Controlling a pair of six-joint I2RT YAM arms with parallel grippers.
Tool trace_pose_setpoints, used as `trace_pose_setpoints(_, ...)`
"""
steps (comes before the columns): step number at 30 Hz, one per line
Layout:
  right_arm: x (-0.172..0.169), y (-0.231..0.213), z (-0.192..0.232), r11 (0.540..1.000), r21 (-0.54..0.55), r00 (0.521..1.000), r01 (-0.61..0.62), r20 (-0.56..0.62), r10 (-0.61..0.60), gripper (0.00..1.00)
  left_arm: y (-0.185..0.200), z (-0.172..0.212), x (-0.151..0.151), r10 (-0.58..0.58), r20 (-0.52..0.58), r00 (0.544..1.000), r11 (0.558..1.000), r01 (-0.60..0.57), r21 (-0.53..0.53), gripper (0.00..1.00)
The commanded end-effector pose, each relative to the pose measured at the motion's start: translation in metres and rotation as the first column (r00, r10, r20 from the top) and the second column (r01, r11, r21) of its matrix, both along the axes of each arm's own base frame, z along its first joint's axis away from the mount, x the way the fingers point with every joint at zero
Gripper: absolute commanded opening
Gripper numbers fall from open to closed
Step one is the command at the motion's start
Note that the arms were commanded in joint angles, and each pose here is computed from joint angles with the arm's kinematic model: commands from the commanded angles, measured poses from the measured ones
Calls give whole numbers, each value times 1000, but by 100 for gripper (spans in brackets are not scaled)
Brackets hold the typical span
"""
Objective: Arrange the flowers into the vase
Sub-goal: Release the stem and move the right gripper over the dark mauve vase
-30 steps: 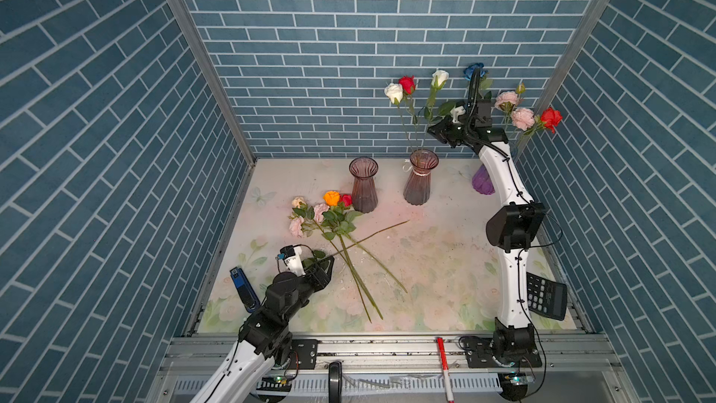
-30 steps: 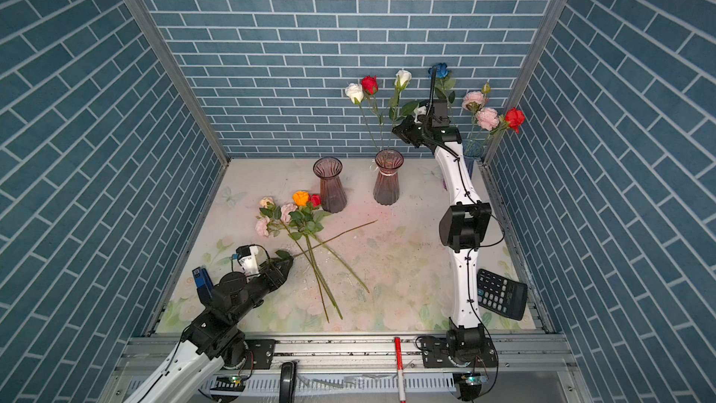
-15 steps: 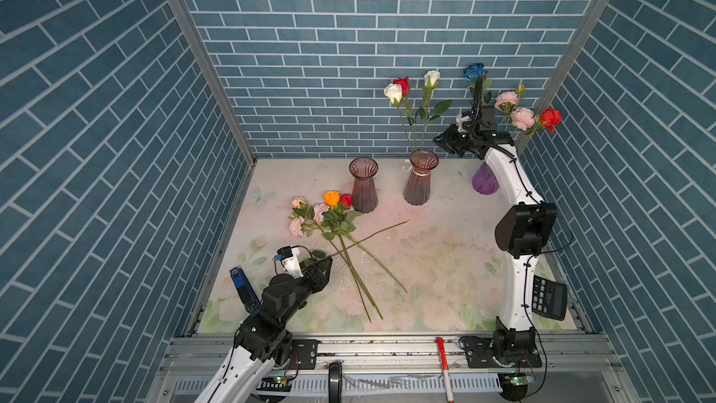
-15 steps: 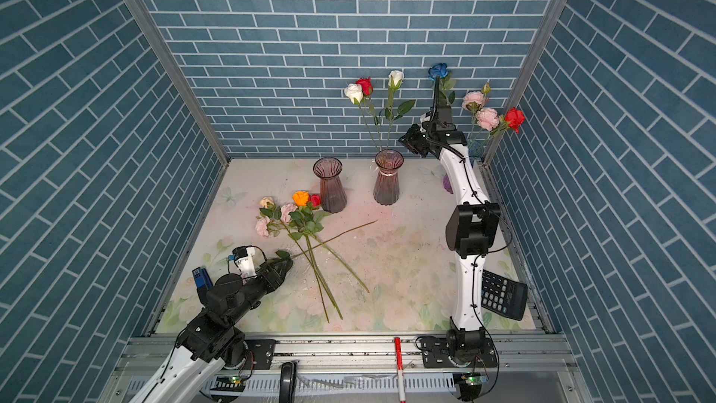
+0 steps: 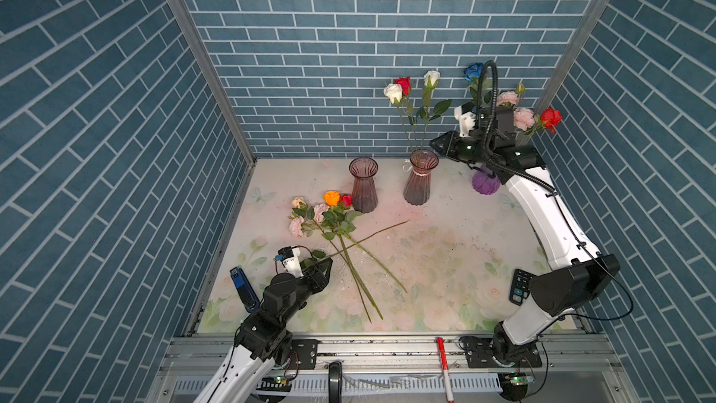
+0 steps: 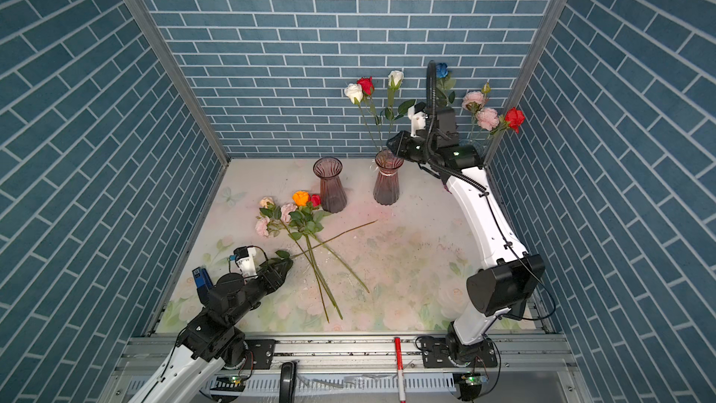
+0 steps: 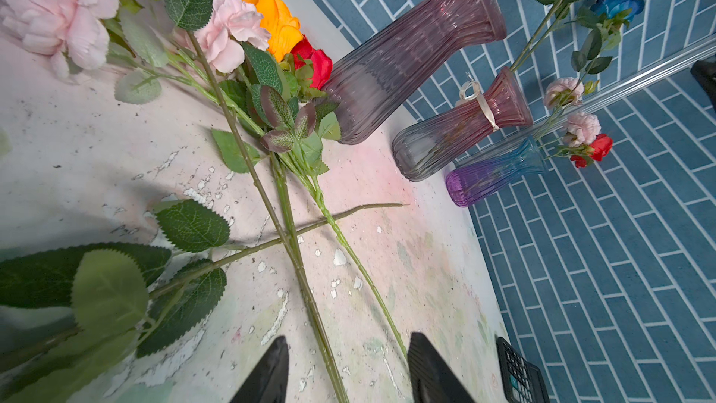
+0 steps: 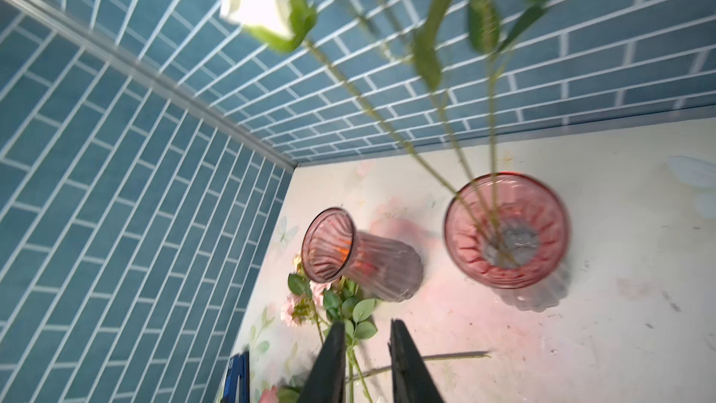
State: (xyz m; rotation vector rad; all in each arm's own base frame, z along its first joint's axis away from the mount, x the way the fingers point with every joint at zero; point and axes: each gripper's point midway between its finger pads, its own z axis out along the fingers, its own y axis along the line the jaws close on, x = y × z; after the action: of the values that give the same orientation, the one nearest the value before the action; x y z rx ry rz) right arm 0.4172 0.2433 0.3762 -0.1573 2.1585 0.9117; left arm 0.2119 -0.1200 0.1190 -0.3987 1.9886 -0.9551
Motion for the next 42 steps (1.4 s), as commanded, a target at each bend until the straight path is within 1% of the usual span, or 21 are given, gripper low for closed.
trace_pose_setpoints(1,-3,39,-39,993,-85,995,-85,-51,81,28,0,12,2,2,33,999,1000,-1,-9,52)
trace_pose_setpoints(4,-4,72,-56,987,-109,990,-122,-78,114,31,2,12,0,7,37,999,1000,-6,-11,52)
trace_pose_setpoints(7,0,95,-70,981,-146,989,-128,-98,115,35,5,12,-3,16,42,999,1000,-15,-15,52)
trace_pose_setpoints(10,8,106,-81,970,-224,993,-96,-88,78,37,7,13,-5,23,48,999,1000,-22,-21,52)
trace_pose_setpoints(12,11,112,-84,964,-254,995,-81,-74,64,38,8,14,-6,23,53,998,1000,-22,-21,52)
trace_pose_setpoints(18,27,119,-97,957,-288,996,-30,-91,3,38,7,15,-6,16,59,998,1000,-15,-16,52)
trace_pose_setpoints(21,33,126,-105,958,-284,994,-31,-109,0,37,6,16,-5,13,61,998,1000,-12,-17,52)
trace_pose_setpoints(22,38,130,-114,957,-289,993,-33,-122,-3,37,6,16,-5,10,62,998,1000,-9,-16,52)
trace_pose_setpoints(26,51,142,-122,960,-277,993,-34,-117,2,35,6,16,-6,7,64,998,1000,-6,-16,52)
trace_pose_setpoints(31,67,149,-141,959,-283,992,-7,-121,-28,33,6,17,-6,5,68,998,1000,-3,-17,52)
trace_pose_setpoints(37,70,153,-157,959,-283,988,4,-145,-46,29,6,17,-7,3,69,998,1000,-2,-15,52)
trace_pose_setpoints(42,67,153,-159,958,-286,988,-8,-153,-37,19,6,18,-7,4,71,997,1000,-3,-16,52)
